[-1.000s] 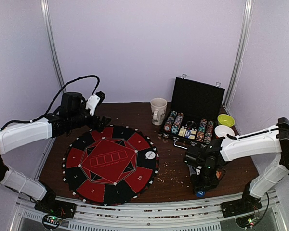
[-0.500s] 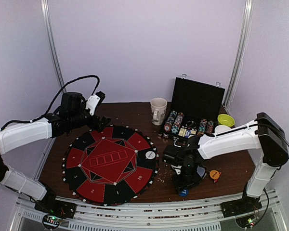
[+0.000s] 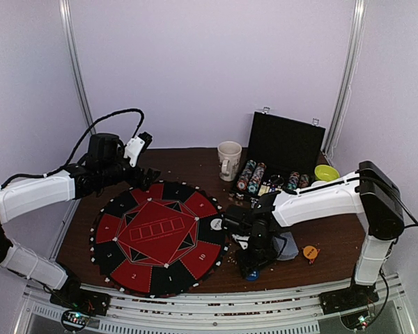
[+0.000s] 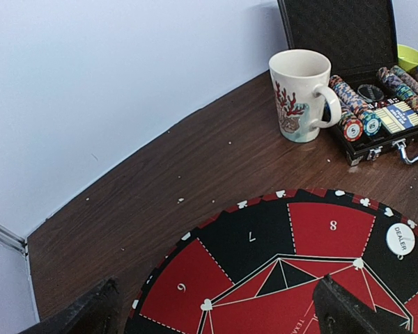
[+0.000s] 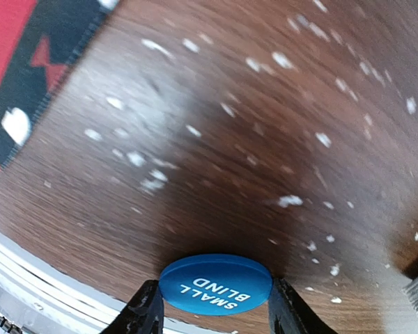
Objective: Distribute texas hold em gaming equipment
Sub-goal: Move the small blind button to position 1.
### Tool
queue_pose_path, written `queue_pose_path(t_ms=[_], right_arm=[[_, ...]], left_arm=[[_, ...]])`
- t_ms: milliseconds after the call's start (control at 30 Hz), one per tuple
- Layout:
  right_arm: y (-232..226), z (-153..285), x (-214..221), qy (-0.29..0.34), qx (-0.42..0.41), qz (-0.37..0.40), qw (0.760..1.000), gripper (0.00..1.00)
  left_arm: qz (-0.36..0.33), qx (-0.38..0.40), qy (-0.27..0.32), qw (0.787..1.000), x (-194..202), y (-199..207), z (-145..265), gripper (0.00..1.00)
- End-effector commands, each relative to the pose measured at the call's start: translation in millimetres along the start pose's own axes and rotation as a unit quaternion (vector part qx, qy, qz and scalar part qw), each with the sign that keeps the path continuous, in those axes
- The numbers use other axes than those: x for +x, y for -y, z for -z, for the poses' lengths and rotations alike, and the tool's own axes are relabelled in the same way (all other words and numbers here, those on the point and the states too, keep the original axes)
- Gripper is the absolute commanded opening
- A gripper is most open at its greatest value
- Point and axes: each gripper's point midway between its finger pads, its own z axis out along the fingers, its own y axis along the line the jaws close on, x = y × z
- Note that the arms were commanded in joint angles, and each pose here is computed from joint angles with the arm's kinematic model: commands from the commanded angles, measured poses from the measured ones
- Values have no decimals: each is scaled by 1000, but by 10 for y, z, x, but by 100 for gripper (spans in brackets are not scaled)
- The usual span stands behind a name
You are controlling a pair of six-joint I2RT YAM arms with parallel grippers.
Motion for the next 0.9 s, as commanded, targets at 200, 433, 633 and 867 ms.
queue_pose_path(t_ms=[200,433,633,867], right_arm=[[-450,-67,-459,59,-57,57,995,43],[-556,-74,-555,60,-58,77,994,43],[-705,-32,-655,66,-63,94,991,42],[-994,90,-764,91,-71,152,982,41]], left_arm=[[-8,-12,27,1000,-121,-38,45,98],[-9,-14,27,1000,-122,-47,52,98],[-9,-15,30,999,-138,-50,65,98],[-6,-15,32,999,-158,-51,76,98]])
